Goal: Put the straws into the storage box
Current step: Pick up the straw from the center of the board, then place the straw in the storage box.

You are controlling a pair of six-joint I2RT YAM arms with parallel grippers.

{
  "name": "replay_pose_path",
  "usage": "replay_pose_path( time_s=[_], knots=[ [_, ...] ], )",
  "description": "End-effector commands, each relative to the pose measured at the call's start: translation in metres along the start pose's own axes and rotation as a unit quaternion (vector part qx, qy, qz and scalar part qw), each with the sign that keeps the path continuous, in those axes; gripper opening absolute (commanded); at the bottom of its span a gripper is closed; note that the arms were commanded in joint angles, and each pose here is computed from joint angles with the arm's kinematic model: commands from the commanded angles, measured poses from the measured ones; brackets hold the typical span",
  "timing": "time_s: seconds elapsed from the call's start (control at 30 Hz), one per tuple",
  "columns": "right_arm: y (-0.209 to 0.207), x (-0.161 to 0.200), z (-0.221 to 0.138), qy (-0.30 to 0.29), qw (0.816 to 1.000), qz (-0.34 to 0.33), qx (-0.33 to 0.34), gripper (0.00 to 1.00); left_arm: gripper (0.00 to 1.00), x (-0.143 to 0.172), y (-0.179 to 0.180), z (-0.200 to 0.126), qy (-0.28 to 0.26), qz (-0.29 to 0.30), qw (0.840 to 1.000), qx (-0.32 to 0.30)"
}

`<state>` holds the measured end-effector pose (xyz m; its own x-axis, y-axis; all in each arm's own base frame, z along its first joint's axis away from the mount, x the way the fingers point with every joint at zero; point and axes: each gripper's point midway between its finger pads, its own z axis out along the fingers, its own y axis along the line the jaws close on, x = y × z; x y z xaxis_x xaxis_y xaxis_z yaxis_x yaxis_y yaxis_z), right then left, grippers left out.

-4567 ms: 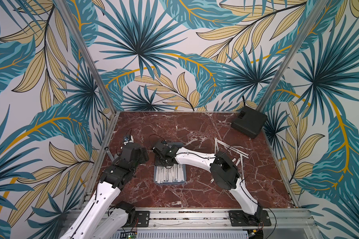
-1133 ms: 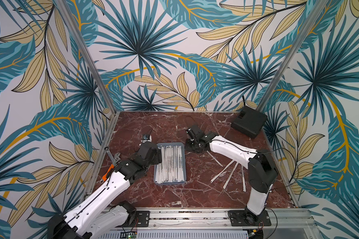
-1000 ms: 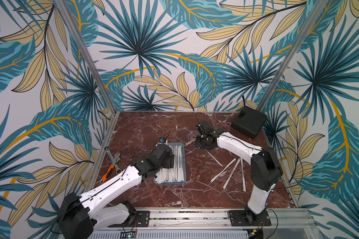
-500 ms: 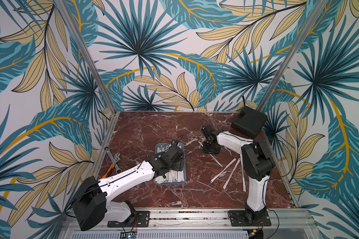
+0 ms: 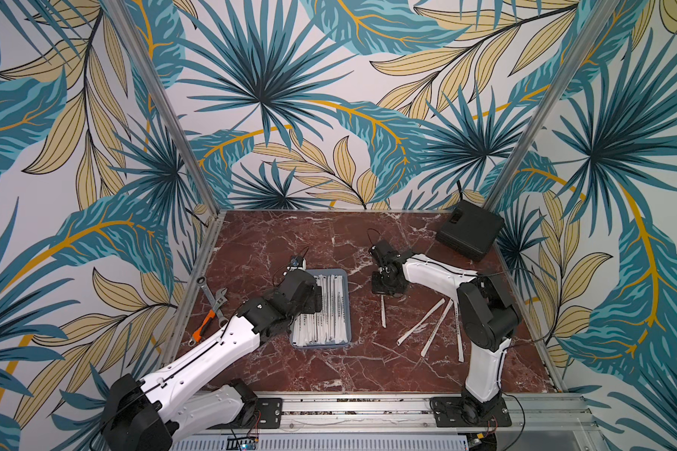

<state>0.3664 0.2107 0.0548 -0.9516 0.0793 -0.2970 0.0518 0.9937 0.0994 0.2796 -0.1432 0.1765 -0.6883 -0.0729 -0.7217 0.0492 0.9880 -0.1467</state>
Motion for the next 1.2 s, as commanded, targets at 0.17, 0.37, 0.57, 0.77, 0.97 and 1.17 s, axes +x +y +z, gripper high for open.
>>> replay_pose_path(
  time_s=[0.17, 0.37, 0.57, 0.77, 0.97, 1.17],
  knots=[
    [0.136, 0.023, -0.069, -0.066, 0.992, -0.014, -0.105, 0.06, 0.83, -0.007, 0.069, -0.022, -0.035, -0.064, 0.993, -0.093],
    [0.195, 0.048, -0.037, -0.044, 0.992, -0.013, -0.122, 0.06, 0.83, -0.002, 0.069, -0.022, -0.024, -0.065, 0.994, -0.086],
    [0.206, 0.059, -0.009, -0.027, 0.994, -0.026, -0.103, 0.07, 0.83, 0.002, 0.065, -0.019, -0.025, -0.072, 0.995, -0.069],
    [0.206, 0.063, -0.006, -0.013, 0.994, -0.035, -0.103, 0.22, 0.83, 0.002, 0.062, -0.019, -0.022, -0.069, 0.995, -0.062],
    [0.165, 0.050, -0.051, -0.045, 0.994, -0.007, -0.100, 0.29, 0.83, -0.008, 0.054, -0.022, -0.028, -0.051, 0.997, -0.046],
    [0.038, 0.044, -0.059, -0.067, 0.995, 0.072, -0.012, 0.38, 0.82, -0.011, -0.007, -0.013, -0.019, 0.009, 0.999, 0.025]
  ],
)
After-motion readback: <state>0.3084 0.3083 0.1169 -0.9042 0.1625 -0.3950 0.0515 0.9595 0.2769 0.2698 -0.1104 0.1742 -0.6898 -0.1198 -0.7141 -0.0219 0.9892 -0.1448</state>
